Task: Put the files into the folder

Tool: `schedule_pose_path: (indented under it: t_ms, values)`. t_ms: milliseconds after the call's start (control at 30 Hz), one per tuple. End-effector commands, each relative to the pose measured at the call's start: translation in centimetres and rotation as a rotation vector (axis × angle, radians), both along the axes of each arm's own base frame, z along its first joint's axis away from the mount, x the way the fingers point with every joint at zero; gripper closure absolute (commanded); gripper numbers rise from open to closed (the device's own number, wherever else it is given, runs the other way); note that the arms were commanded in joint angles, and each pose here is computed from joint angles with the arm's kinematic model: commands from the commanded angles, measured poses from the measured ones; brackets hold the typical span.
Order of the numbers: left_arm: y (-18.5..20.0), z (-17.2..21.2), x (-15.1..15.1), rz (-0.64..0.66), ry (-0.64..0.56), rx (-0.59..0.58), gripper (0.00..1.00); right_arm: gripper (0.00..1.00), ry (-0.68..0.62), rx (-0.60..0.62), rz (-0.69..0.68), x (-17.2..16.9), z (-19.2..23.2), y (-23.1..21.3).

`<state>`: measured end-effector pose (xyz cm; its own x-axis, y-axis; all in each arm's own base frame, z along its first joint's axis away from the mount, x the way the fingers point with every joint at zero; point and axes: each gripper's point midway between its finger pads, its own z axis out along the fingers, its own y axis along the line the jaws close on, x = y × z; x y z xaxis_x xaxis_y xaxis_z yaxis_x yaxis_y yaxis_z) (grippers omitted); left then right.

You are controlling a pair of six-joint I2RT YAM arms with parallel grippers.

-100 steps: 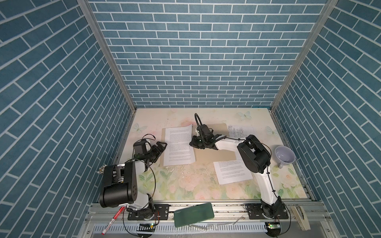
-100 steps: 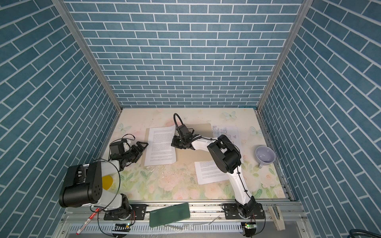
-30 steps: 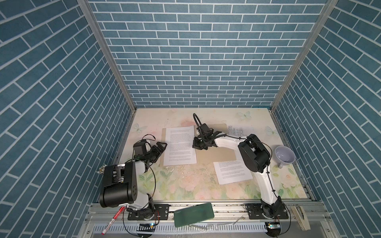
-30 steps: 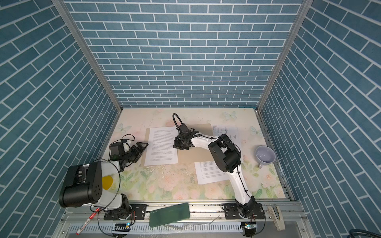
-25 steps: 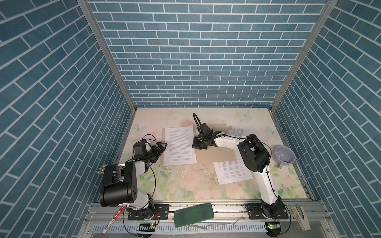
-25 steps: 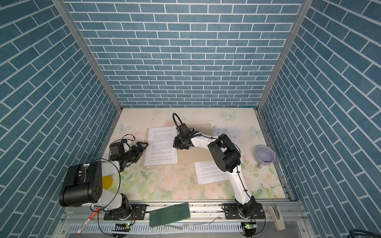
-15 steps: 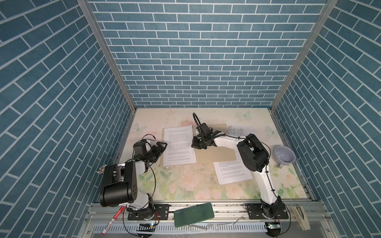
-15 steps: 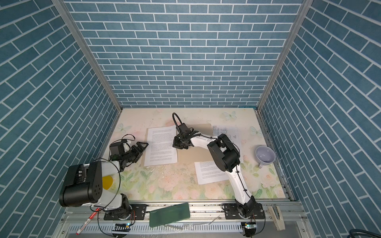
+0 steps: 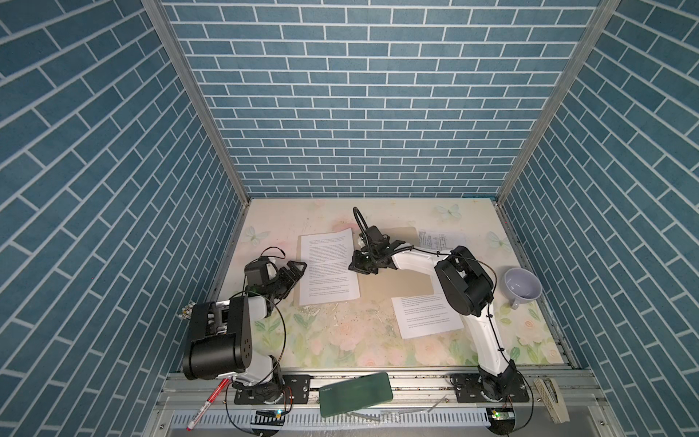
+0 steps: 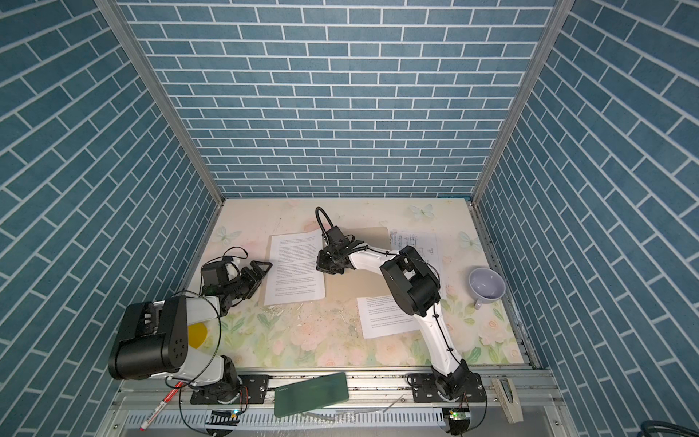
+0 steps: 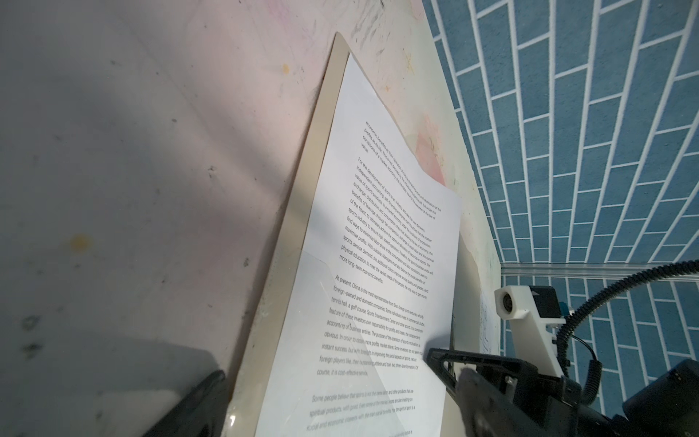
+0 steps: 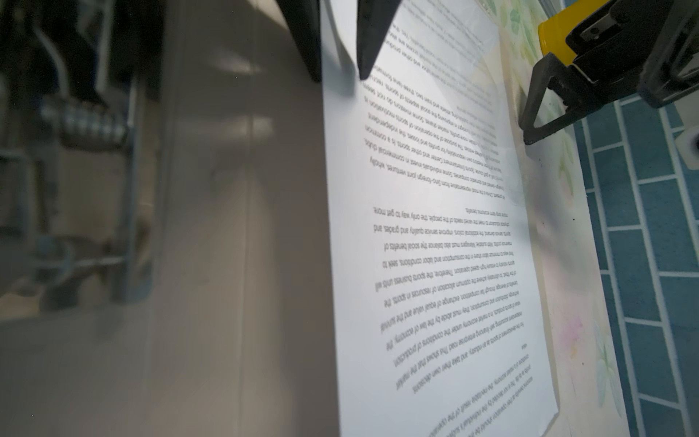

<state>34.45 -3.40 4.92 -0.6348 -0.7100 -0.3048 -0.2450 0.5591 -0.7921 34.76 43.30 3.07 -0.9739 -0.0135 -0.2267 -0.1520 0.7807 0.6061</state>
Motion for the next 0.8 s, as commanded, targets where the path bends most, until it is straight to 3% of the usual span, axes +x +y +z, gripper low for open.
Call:
schedule_pose_path:
  t_ms: [0,400,767]
  values:
    - [-1.1,-6.1,-5.7,0.01,0.313,-0.058,0.04,0.8,0.064,-0.078,-0.019,-1.7,-1.6,-1.8]
    - [0.1,-4.3,-5.8,0.053,0.3,0.014,0.02,0.66,-0.11,-0.079,-0.08,-0.1,3.5,-3.6]
    - [0.8,-1.2,-5.7,0.062,0.27,0.115,0.03,0.61,-0.203,-0.016,-0.114,1.2,5.5,-5.7]
